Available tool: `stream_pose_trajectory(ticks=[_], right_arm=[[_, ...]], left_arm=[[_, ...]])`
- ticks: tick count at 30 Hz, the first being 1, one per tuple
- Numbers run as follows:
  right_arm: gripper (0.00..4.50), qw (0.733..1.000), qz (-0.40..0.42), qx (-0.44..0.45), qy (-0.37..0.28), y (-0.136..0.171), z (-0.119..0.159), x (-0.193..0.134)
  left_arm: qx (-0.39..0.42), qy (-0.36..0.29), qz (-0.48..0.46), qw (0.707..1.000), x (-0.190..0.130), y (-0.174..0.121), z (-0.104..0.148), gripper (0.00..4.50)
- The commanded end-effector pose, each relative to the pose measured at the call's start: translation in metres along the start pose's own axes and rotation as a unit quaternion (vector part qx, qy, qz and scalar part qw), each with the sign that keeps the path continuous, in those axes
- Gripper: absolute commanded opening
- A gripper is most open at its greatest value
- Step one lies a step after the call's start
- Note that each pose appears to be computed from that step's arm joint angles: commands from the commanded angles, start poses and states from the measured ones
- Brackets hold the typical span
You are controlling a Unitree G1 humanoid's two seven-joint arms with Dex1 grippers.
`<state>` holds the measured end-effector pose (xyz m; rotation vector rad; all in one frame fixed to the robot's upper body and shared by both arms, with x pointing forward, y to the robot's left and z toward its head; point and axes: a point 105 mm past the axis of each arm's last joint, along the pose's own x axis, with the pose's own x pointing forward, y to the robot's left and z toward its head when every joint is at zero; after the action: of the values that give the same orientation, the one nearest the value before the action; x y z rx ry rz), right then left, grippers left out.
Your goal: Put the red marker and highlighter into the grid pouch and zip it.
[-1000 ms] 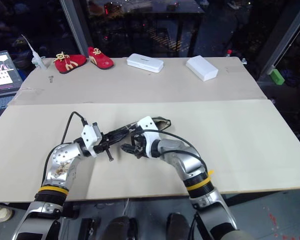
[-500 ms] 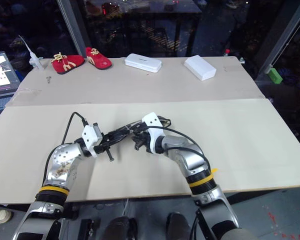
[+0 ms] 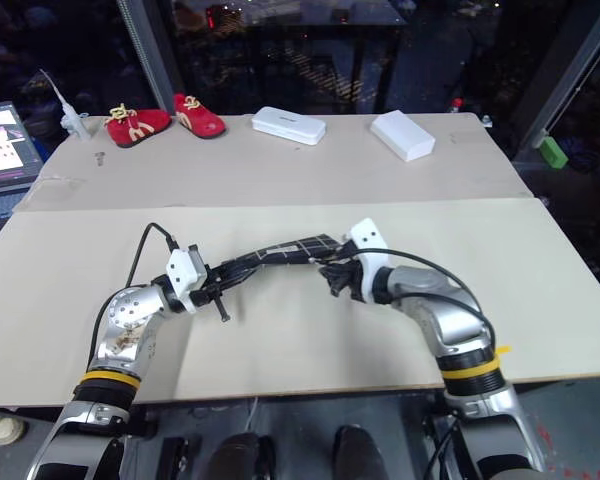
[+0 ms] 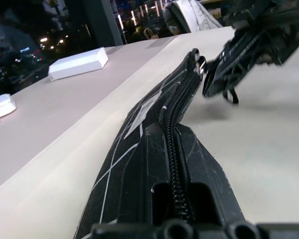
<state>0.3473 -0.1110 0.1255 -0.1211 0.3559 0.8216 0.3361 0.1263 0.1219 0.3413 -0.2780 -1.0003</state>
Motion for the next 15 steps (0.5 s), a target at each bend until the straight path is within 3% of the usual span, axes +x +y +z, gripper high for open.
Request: stream_pose_trajectory(ticks=[1, 7, 15], right_arm=[[0.04, 0.999, -0.032, -0.012, -0.014, -0.021, 0.007, -0.018], [0.04, 0.999, -0.028, -0.028, -0.010, -0.022, 0.006, -0.019], [0.04, 0.996, -0.079, -0.023, -0.015, -0.055, 0.007, -0.037]], left_arm=[[0.009, -0.011, 0.014, 1.000, -0.003, 0.006, 0.007, 0.00], [0.009, -0.010, 0.014, 1.000, -0.004, 0.005, 0.007, 0.00], [0.012, -0.007, 0.015, 1.000, -0.008, 0.007, 0.007, 0.00]])
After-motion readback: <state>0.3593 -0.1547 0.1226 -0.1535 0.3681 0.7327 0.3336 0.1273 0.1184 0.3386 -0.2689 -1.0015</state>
